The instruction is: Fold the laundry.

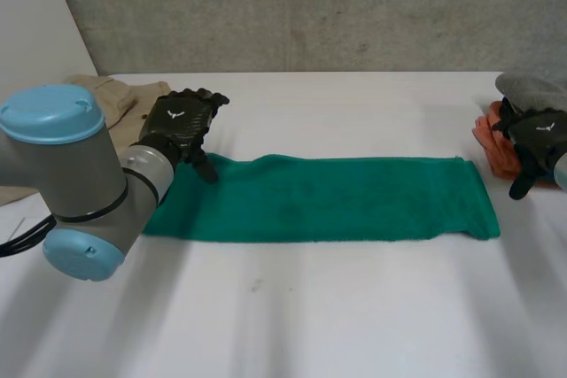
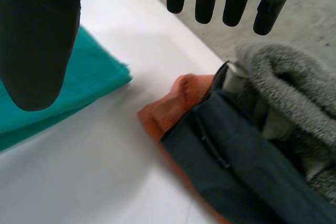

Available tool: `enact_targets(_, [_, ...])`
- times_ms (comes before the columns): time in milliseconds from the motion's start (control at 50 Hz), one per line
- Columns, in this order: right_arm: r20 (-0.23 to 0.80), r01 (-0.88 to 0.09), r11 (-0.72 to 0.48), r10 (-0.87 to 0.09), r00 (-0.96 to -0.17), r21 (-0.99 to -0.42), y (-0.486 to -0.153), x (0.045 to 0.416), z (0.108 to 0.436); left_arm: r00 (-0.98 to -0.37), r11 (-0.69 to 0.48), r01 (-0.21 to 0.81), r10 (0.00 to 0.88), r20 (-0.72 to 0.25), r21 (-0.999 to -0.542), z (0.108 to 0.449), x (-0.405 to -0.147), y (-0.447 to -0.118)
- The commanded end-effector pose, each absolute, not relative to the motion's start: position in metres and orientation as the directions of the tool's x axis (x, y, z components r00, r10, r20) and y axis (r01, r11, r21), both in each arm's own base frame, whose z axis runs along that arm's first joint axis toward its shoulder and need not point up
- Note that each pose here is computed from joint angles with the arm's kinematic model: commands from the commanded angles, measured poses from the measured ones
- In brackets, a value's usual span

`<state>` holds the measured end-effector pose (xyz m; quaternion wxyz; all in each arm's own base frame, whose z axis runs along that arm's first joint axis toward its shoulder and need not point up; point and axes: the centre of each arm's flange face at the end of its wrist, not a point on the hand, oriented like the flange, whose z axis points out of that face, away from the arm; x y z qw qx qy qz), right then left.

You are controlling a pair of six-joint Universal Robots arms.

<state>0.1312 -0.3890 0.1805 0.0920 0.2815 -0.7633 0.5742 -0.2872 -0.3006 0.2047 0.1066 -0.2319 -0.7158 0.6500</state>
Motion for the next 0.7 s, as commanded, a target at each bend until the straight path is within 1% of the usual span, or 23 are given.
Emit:
enact_targets(20, [0.386, -0.542, 0.301, -0.447, -0.807, -0.785, -0.361, 0.144, 0.174, -0.869, 0.037, 0.187, 0.472, -0.148, -0.982, 0.211, -0.287, -0.298])
enact_targets(80, [0.296, -0.501, 0.372, -0.487, -0.822, -0.781, -0.347, 0.150, 0.176, -0.869, 0.026, 0.182, 0.471, -0.148, -0.983, 0.215, -0.287, -0.297])
enact_targets(100, [0.237, -0.475, 0.416, -0.506, -0.830, -0.775, -0.339, 0.152, 0.177, -0.870, 0.017, 0.176, 0.471, -0.147, -0.984, 0.220, -0.287, -0.296])
enact_targets(140, [0.188, -0.453, 0.451, -0.518, -0.834, -0.769, -0.331, 0.153, 0.176, -0.871, 0.008, 0.168, 0.470, -0.145, -0.986, 0.224, -0.286, -0.295])
enact_targets(180, [0.136, -0.423, 0.468, -0.531, -0.836, -0.776, -0.324, 0.156, 0.173, -0.872, -0.004, 0.158, 0.469, -0.142, -0.987, 0.230, -0.286, -0.294])
enact_targets(220, [0.120, -0.405, 0.463, -0.531, -0.839, -0.788, -0.323, 0.156, 0.170, -0.872, -0.009, 0.151, 0.469, -0.137, -0.989, 0.233, -0.286, -0.293])
enact_targets(300, [0.150, -0.387, 0.413, -0.500, -0.853, -0.824, -0.330, 0.153, 0.154, -0.872, -0.014, 0.135, 0.473, -0.126, -0.991, 0.237, -0.286, -0.292])
enact_targets(380, [0.192, -0.393, 0.385, -0.465, -0.864, -0.835, -0.336, 0.150, 0.143, -0.870, -0.007, 0.135, 0.478, -0.122, -0.991, 0.235, -0.287, -0.291])
enact_targets(480, [0.230, -0.399, 0.380, -0.419, -0.878, -0.835, -0.340, 0.146, 0.135, -0.868, 0.004, 0.145, 0.481, -0.126, -0.989, 0.229, -0.288, -0.292])
enact_targets(580, [0.248, -0.406, 0.390, -0.395, -0.885, -0.827, -0.342, 0.144, 0.129, -0.865, 0.012, 0.151, 0.485, -0.126, -0.988, 0.225, -0.289, -0.292])
enact_targets(700, [0.265, -0.405, 0.380, -0.371, -0.890, -0.831, -0.347, 0.140, 0.123, -0.859, 0.016, 0.154, 0.496, -0.126, -0.988, 0.221, -0.294, -0.289])
